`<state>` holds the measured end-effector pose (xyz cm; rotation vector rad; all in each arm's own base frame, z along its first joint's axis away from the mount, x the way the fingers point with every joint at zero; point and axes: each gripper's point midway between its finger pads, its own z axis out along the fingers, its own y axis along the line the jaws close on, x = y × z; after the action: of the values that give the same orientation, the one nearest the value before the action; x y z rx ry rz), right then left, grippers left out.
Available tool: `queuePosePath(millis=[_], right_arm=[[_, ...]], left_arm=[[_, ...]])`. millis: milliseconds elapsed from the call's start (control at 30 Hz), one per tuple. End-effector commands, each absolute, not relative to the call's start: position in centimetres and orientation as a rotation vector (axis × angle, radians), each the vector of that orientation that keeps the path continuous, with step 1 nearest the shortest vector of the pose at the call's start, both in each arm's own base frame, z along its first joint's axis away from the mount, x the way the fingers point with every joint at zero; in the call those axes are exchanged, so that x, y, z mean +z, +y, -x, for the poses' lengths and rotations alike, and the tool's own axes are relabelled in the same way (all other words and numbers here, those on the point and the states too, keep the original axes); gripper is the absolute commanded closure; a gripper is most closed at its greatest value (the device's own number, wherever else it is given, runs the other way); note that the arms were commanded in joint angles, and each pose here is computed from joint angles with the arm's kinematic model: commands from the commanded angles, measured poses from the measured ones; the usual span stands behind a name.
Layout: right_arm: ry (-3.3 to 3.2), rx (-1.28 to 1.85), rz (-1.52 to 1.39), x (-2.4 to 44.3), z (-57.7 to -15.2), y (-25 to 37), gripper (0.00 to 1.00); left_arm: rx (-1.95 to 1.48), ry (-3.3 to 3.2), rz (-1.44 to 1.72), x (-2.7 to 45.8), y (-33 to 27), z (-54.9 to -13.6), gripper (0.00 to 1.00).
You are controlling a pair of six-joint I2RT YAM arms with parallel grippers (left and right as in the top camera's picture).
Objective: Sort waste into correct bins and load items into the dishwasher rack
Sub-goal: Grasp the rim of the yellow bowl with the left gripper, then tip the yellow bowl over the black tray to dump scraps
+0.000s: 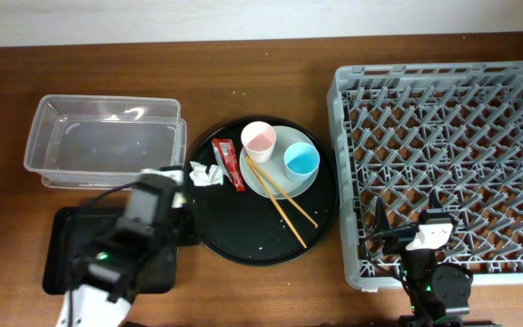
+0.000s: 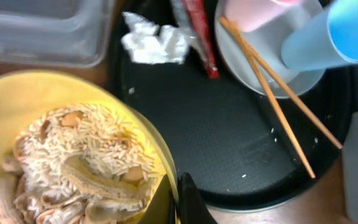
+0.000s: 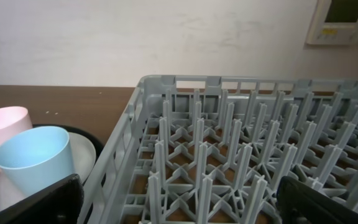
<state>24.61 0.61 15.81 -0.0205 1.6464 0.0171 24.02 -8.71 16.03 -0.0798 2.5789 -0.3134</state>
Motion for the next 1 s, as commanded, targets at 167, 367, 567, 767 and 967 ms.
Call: queuePosePath(millis=[167,367,567,767,967], right_arm=[[1.654,0.018,0.015,15.5,-24.6,0.6,0.02],[1.654,0.018,0.015,15.5,-24.6,0.6,0.02],[1.654,0.018,0.015,15.5,-24.6,0.6,0.02],[1.654,0.018,0.015,15.5,-24.6,0.6,0.02],[1.654,0.018,0.015,15.5,-24.6,0.6,0.02]], left_arm=[[-0.544,2.49,0.366,17.9,-2.6,-24.4,1.0],[-0.714,2.358,0.443,18.8,0.2,-24.4,1.0],[-0.989,2.243,0.406,18.1,0.6,-24.8,1.0],[-1.201,2.059,0.456,18.2,3.2,-25.7,1.0],[-1.26,1.907,0.485,19.6,5.0,-25.6,1.0]])
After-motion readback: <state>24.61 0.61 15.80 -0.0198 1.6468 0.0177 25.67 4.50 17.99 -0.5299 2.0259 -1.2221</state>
